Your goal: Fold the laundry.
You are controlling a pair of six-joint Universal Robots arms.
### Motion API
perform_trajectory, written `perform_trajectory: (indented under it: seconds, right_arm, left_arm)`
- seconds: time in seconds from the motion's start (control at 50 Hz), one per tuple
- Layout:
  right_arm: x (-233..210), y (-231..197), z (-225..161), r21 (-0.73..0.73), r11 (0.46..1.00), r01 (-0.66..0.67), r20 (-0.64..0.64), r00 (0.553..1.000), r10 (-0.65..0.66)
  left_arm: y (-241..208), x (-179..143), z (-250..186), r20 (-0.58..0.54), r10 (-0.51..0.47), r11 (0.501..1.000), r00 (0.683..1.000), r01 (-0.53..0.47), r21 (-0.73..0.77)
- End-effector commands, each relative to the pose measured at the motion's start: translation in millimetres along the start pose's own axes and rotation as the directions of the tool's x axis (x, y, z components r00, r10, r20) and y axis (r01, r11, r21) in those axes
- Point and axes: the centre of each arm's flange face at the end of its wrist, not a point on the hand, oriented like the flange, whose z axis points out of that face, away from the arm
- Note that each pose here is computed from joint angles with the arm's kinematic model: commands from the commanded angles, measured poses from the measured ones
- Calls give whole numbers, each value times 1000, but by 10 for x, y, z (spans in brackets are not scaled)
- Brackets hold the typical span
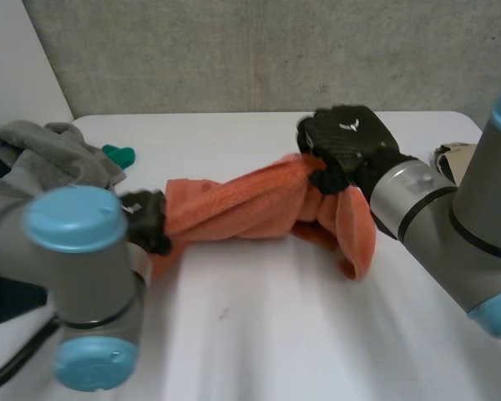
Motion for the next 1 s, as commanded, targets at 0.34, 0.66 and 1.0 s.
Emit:
perform_trajectory:
  seconds: [0.34, 0.66, 1.0]
  right_arm:
    - [839, -409, 1043, 241, 859, 453, -390, 855, -342]
    - [859, -971, 660, 466, 745, 478, -389, 867, -313]
    - [338, 1004, 470, -111, 971, 212, 16, 977, -211]
  left_arm:
    - [-1453, -409, 780, 79, 232, 812, 969, -238, 532]
    - [-2081, -625, 403, 132, 121, 708, 984, -179, 684]
    - [-161, -454, 172, -49, 254, 935, 966, -232, 269]
